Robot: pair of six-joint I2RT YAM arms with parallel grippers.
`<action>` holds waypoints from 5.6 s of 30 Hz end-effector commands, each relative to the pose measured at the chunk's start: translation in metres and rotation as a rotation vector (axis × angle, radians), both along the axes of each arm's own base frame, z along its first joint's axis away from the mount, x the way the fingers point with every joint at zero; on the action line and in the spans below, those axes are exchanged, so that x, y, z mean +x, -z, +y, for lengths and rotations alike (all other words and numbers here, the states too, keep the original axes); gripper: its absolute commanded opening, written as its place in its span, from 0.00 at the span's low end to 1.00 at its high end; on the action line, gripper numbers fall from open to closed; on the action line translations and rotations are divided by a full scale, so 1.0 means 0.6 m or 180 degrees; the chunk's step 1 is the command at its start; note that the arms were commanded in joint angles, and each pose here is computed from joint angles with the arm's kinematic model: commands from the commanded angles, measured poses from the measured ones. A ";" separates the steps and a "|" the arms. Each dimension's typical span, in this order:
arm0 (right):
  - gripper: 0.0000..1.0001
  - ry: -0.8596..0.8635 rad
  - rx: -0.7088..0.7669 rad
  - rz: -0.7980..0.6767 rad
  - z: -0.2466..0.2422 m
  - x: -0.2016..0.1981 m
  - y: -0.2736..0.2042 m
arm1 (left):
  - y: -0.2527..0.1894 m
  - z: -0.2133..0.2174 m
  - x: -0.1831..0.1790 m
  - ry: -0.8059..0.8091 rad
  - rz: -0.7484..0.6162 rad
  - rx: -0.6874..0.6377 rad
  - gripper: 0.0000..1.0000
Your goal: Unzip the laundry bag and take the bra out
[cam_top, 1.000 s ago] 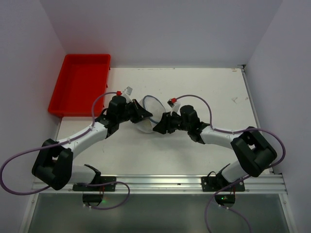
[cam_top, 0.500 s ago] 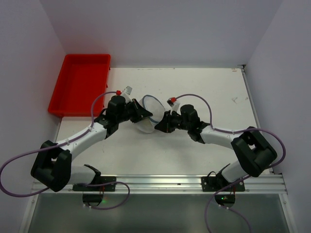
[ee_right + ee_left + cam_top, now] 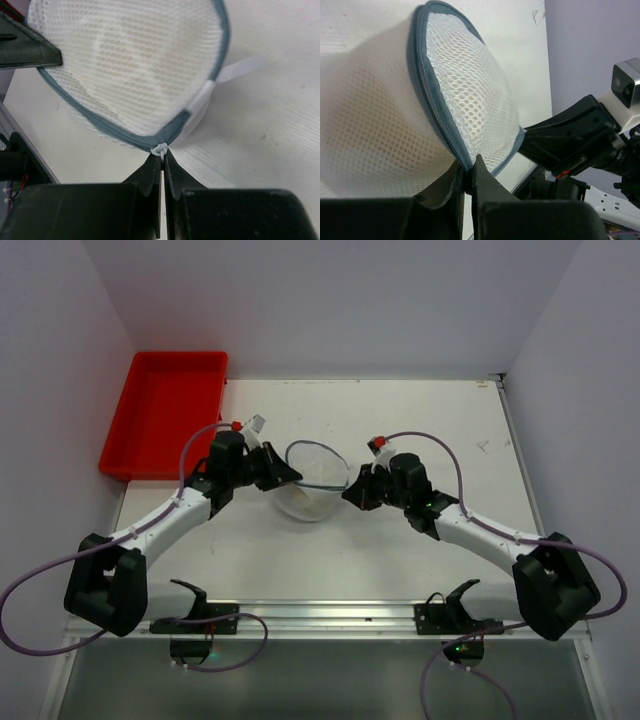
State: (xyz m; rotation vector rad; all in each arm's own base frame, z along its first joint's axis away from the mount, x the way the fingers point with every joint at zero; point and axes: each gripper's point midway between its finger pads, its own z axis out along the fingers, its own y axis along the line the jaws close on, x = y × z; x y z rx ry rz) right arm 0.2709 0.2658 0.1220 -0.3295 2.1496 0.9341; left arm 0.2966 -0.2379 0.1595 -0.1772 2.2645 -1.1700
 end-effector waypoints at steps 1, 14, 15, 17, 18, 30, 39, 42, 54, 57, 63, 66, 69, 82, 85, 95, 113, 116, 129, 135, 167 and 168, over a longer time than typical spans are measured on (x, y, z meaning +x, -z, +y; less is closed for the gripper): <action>0.00 0.0617 -0.0536 0.0188 -0.101 0.009 0.035 | -0.021 0.040 0.003 0.0250 -0.0307 0.0235 0.00; 0.00 0.0302 -0.0637 0.0103 -0.096 -0.041 0.000 | -0.017 0.055 0.028 0.1149 -0.0791 0.0908 0.00; 0.00 0.0257 -0.0652 0.0087 -0.090 -0.047 -0.003 | -0.018 0.054 0.020 0.1262 -0.0767 0.0919 0.00; 0.00 0.0382 -0.0744 0.0132 -0.099 -0.041 0.000 | -0.011 0.056 0.012 0.1425 -0.0745 0.0978 0.00; 0.00 0.0457 -0.0765 0.0179 -0.103 -0.039 0.005 | -0.003 0.059 0.002 0.1453 -0.0659 0.0985 0.00; 0.78 0.0333 -0.0457 -0.0060 -0.062 -0.049 -0.084 | 0.050 0.070 -0.074 0.0462 0.0004 0.0372 0.72; 0.93 0.0444 -0.0361 -0.0238 0.008 -0.027 -0.144 | -0.017 0.138 -0.044 -0.0501 -0.0288 0.0723 0.99; 0.93 0.0522 -0.0426 -0.0276 0.048 -0.019 -0.159 | -0.029 0.162 -0.032 -0.0750 -0.0364 0.0875 0.93; 0.99 0.1214 -0.1179 -0.0275 0.162 0.052 -0.155 | 0.102 0.201 -0.009 -0.1196 0.0074 0.1227 0.72; 0.99 0.1351 -0.1335 -0.0231 0.171 0.067 -0.139 | 0.139 0.192 0.010 -0.1207 0.0210 0.1204 0.67; 0.97 0.1525 -0.1572 -0.0189 0.161 0.078 -0.106 | 0.201 0.184 0.044 -0.1354 0.0426 0.1152 0.49; 0.83 0.1537 -0.1622 -0.0175 0.150 0.072 -0.099 | 0.232 0.174 0.045 -0.1332 0.0595 0.1116 0.40; 0.66 0.1520 -0.1640 -0.0173 0.134 0.062 -0.091 | 0.257 0.173 0.040 -0.1346 0.0724 0.1110 0.28; 0.35 0.1060 -0.1548 0.0028 0.081 -0.009 -0.062 | 0.273 0.170 0.029 -0.1340 0.0803 0.1057 0.21; 0.42 0.0819 -0.1458 0.0126 0.072 -0.040 -0.049 | 0.260 0.166 0.027 -0.1263 0.0772 0.1046 0.21; 0.98 -0.0084 -0.0335 -0.0227 0.005 0.000 -0.125 | 0.068 0.175 0.045 -0.0785 -0.0212 0.1302 0.59; 0.99 -0.1099 -0.0140 -0.0228 0.033 0.046 -0.085 | -0.041 0.001 0.016 0.1187 -0.1090 0.0833 0.63; 0.99 -0.1177 -0.0134 -0.0209 0.038 0.048 -0.074 | -0.025 -0.006 0.019 0.1195 -0.1042 0.0976 0.61; 0.90 -0.1638 0.0131 -0.0043 0.066 0.017 -0.064 | 0.029 0.005 0.045 0.0992 -0.0744 0.1335 0.18; 0.74 -0.1964 0.0248 -0.0101 0.076 -0.040 -0.093 | 0.033 0.007 0.062 0.0815 -0.0636 0.1367 0.00; 0.84 0.0237 -0.0533 0.0668 0.035 -0.104 -0.039 | -0.031 0.001 0.028 -0.0056 -0.0048 0.0487 0.00; 0.84 0.0407 -0.0406 0.0833 0.044 -0.100 -0.029 | -0.040 0.005 0.030 -0.0188 -0.0065 0.0427 0.00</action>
